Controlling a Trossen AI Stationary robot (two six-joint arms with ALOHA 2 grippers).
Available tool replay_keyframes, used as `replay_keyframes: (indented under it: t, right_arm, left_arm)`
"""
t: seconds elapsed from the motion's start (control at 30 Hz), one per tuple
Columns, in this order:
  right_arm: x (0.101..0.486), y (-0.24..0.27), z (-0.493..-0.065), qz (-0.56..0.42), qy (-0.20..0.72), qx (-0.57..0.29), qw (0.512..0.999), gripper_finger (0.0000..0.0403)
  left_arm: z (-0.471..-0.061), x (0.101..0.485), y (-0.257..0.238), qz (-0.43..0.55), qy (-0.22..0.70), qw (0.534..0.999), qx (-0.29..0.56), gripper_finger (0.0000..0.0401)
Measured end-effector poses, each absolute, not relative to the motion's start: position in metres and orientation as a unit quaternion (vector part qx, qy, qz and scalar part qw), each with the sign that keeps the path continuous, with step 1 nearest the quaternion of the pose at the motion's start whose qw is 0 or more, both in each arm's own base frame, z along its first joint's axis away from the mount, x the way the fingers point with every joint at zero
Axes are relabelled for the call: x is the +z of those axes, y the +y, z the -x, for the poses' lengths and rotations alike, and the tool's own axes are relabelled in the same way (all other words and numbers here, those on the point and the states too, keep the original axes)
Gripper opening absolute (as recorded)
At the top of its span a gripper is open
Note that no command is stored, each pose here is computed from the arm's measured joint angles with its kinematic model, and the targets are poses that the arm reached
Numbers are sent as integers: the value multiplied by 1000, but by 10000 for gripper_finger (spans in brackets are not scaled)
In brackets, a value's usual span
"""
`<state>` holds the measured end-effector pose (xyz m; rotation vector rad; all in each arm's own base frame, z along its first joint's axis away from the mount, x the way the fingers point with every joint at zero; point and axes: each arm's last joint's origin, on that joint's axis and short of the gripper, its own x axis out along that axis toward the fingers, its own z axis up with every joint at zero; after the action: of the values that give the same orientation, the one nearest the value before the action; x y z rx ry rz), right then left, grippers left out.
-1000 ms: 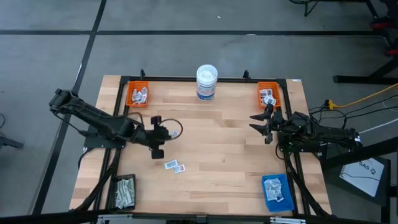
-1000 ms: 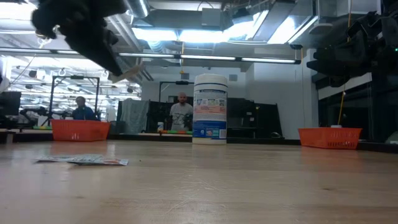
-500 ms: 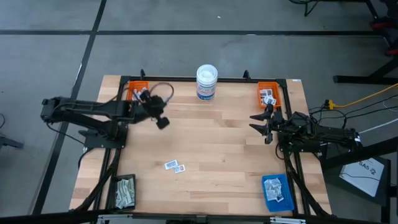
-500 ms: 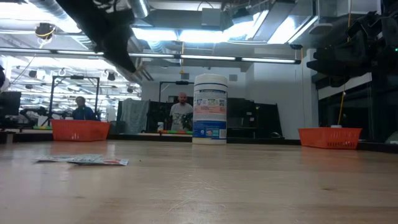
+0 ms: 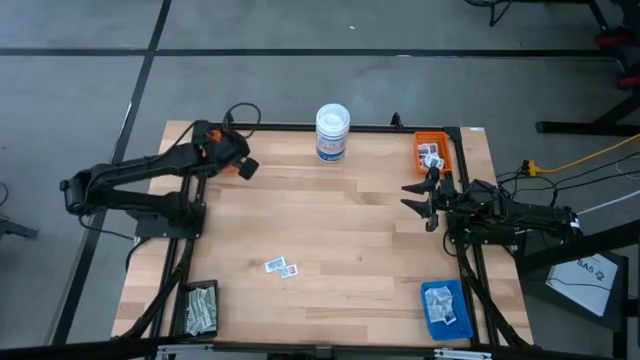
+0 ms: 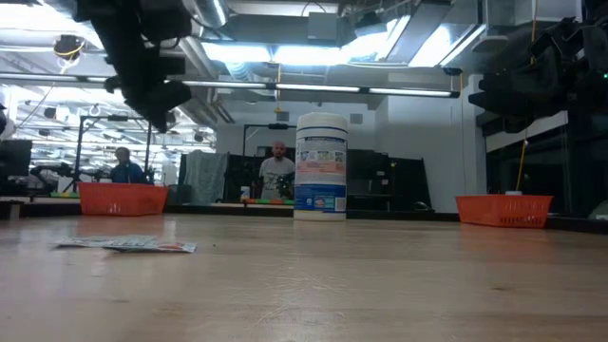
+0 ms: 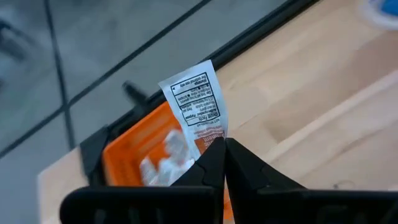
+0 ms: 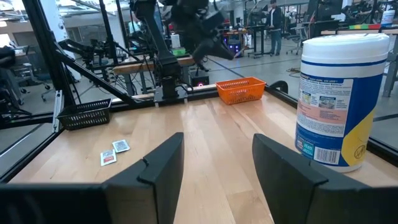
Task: Pick & Place First Aid Supplies
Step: Put the orange ointment pack into the left orange bin
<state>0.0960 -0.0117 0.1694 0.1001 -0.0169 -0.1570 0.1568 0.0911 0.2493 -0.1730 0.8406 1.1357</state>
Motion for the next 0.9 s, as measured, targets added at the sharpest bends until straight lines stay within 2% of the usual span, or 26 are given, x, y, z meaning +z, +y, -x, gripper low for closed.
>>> replay_keyframes:
  t: [0.1, 0.37, 0.9]
  right_arm:
    - [169, -12, -96, -50, -9, -78, 996, 191]
    - [169, -12, -96, -50, -9, -78, 996, 191]
    - [169, -12, -96, -50, -9, -78, 996, 191]
  left_arm:
    - [-149, 247, 97, 93, 402, 736, 536, 1]
    - [-141, 243, 113, 128, 414, 717, 546, 1]
    - [-130, 203, 130, 172, 492, 660, 541, 1]
